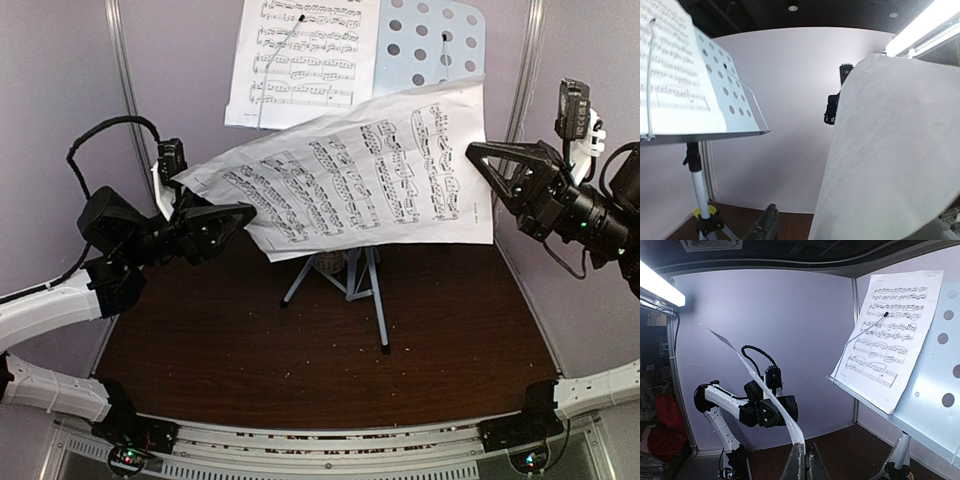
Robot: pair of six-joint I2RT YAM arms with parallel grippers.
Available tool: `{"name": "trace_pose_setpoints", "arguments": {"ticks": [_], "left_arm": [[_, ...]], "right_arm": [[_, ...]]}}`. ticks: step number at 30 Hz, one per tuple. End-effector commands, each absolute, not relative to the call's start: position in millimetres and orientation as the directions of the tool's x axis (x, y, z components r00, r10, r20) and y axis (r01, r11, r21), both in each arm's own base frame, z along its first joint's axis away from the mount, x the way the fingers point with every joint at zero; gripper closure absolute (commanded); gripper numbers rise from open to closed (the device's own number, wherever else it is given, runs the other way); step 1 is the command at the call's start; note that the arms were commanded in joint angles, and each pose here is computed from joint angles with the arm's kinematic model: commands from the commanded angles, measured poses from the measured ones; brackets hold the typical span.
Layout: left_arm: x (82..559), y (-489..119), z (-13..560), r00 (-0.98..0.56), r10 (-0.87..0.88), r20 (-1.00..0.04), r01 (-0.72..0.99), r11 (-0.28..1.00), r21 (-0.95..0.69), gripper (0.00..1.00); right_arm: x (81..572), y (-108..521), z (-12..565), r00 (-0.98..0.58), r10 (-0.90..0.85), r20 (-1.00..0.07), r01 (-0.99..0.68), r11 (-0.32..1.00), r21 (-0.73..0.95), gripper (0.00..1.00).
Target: Set up the instrument practice props
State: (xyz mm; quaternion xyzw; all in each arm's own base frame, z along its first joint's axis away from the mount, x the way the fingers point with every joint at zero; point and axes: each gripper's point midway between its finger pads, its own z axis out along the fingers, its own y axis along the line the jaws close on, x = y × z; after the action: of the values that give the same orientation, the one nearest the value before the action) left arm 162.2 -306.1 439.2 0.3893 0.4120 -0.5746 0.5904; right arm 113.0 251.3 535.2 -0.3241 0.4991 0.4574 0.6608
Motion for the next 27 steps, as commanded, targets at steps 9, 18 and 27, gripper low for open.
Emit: {"name": "trace_pose_setpoints", "arguments": {"ticks": [9,18,27], "left_arm": [[168,-306,421,-0.031,-0.054,-0.998,0.991,0.125,-0.038,1.0],[167,-293,349,-0.139,0.382,-0.914,0.983,0.163,-0.082,1.0],[159,-319,343,-0.142,0.46,-0.876,0.988,0.017,-0.151,1.0]], "right_arm": [[153,230,475,-0.024,0.053,-0.998,-0.801,0.596,0.051,0.06],[169,236,411,-0.078,-0.286,-0.955,-0.772,0.623,-0.123,0.0],[164,292,404,-0.054,-0.353,-0.934,-0.866,0.482,-0.132,0.01]]}}
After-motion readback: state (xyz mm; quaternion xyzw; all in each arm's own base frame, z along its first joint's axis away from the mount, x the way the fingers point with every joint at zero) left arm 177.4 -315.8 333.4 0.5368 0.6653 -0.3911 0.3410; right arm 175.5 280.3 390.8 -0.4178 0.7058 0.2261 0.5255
